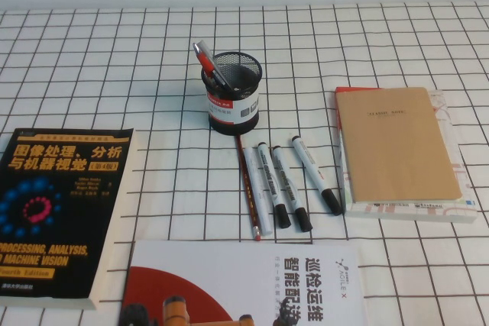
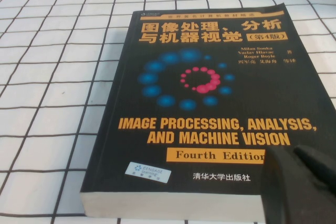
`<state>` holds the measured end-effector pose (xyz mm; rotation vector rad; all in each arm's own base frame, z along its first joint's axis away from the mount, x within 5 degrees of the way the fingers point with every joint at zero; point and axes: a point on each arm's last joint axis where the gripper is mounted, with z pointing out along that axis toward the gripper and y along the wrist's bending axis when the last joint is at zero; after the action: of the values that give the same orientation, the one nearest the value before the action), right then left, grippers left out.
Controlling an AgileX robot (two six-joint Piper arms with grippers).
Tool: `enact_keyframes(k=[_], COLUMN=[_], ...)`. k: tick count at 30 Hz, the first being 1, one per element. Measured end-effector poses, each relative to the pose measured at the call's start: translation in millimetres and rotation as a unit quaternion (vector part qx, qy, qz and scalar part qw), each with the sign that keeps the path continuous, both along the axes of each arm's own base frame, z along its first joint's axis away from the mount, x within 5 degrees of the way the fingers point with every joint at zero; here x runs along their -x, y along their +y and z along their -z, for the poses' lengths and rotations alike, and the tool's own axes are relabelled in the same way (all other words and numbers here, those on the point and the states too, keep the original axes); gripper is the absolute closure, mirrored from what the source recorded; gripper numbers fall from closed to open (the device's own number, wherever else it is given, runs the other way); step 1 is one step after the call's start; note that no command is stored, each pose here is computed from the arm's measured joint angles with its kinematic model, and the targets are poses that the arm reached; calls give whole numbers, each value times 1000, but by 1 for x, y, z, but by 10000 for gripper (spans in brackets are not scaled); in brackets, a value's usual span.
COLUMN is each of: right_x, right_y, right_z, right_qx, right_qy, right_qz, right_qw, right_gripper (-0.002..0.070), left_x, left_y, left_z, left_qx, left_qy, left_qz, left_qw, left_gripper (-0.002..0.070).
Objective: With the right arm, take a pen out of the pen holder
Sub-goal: 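Take a marker out of the pen holder and lay it on the table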
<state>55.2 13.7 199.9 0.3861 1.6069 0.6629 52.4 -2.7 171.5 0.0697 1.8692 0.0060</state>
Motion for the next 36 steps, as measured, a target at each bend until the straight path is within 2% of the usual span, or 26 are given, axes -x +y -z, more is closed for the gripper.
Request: enact_keyframes(k=[6,11,15,21,27,30,36], right_x=[-9,-31,-54,-93,-142,-165,-201], right_y=[11,17,21,26,58,91,166], right_z=[-31,-52,-67,-73,-84,-90,-102], right_qx=[29,99,143,170,200,223,277], right_qy=[100,196,237,288,297,280,194], right_qz=[-56,-94,-123,-146,-207,-249,-314], right_qw=[993,971,953,931,910,900,887], right_gripper=[692,692,692,692,692,692,692], left_x=[0,0,0,0,0,0,0], left_y=[0,0,0,0,0,0,0], left_z=[0,0,0,0,0,0,0], left_qx=[0,0,0,0,0,0,0], left_qy=[0,0,0,0,0,0,0], left_qz=[0,0,0,0,0,0,0], left_qw=[1000,1000,1000,1000,1000,1000,1000], left_gripper=[679,680,680,679,679,679,680])
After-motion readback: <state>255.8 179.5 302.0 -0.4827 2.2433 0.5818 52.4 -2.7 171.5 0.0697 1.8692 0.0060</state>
